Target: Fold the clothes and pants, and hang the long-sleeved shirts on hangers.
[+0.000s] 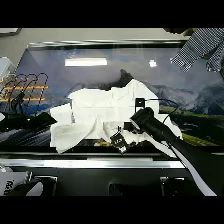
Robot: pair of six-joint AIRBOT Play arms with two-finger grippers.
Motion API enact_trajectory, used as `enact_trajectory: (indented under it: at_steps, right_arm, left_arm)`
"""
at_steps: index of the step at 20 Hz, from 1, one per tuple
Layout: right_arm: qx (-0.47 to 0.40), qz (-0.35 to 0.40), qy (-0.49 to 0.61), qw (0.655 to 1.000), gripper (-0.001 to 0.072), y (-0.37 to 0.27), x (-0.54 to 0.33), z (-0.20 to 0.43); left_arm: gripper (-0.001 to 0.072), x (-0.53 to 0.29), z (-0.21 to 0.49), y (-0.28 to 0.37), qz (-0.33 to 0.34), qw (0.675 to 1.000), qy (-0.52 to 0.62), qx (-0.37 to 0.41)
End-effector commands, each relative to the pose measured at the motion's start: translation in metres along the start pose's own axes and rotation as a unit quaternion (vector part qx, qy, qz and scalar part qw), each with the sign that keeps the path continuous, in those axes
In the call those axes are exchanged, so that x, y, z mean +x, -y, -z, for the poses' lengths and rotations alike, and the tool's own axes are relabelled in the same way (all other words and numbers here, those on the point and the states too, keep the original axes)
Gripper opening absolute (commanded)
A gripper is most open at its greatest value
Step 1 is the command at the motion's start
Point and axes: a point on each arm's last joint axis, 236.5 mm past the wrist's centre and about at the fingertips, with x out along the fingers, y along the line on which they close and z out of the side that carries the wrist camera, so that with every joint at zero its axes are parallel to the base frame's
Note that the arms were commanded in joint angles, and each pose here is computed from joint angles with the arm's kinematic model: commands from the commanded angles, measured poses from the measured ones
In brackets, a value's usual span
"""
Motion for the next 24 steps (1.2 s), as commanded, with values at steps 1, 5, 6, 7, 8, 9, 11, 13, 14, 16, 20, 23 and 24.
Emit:
enact_trajectory:
  at_steps: [1, 5, 6, 7, 8, 9, 11, 13, 14, 16, 20, 23, 24]
  right_arm:
    - [0.006, 0.013, -0.013, 1.0, 0.0025, 0.011, -0.012, 0.009]
    - [0.019, -0.012, 0.012, 1.0, 0.0025, 0.02, -0.053, 0.009]
    - [0.023, -0.02, 0.017, 0.999, 0.0025, 0.022, -0.063, 0.01]
    - [0.026, -0.027, 0.02, 0.999, 0.0026, 0.025, -0.072, 0.012]
    - [0.027, -0.031, 0.021, 0.999, 0.0026, 0.027, -0.079, 0.014]
    - [0.029, -0.033, 0.02, 0.999, 0.0026, 0.03, -0.084, 0.017]
    - [0.032, -0.041, 0.023, 0.998, 0.0026, 0.032, -0.093, 0.019]
    - [0.034, -0.05, 0.024, 0.998, 0.0026, 0.03, -0.097, 0.021]
    - [0.035, -0.053, 0.022, 0.998, 0.0026, 0.029, -0.097, 0.022]
    - [0.035, -0.057, 0.019, 0.998, 0.0026, 0.027, -0.097, 0.023]
    - [0.036, -0.06, 0.015, 0.997, 0.0026, 0.026, -0.097, 0.025]
    - [0.037, -0.063, 0.011, 0.997, 0.0026, 0.024, -0.098, 0.027]
    - [0.037, -0.063, 0.01, 0.997, 0.0026, 0.024, -0.098, 0.027]
  left_arm:
    - [0.0519, -0.002, 0.0, -0.002, -0.006, 1.0, -0.001, 0.003]
    - [0.0519, -0.032, -0.019, 0.002, -0.004, 1.0, 0.022, -0.007]
    - [0.0519, -0.045, -0.028, -0.001, -0.009, 0.999, 0.036, -0.009]
    - [0.0519, -0.058, -0.037, -0.005, -0.018, 0.999, 0.05, -0.009]
    - [0.0519, -0.072, -0.045, -0.013, -0.034, 0.997, 0.064, -0.011]
    - [0.0519, -0.085, -0.051, -0.023, -0.053, 0.996, 0.075, -0.012]
    - [0.0518, -0.111, -0.061, -0.049, -0.106, 0.99, 0.096, -0.012]
    - [0.0517, -0.131, -0.068, -0.072, -0.151, 0.982, 0.113, -0.019]
    - [0.0516, -0.138, -0.069, -0.081, -0.171, 0.978, 0.119, -0.021]
    - [0.0516, -0.149, -0.076, -0.097, -0.206, 0.969, 0.136, -0.019]
    - [0.0517, -0.152, -0.076, -0.121, -0.246, 0.961, 0.125, -0.022]
    - [0.0517, -0.127, -0.077, -0.135, -0.202, 0.976, 0.079, -0.022]
    - [0.0517, -0.119, -0.074, -0.144, -0.196, 0.979, 0.055, -0.01]
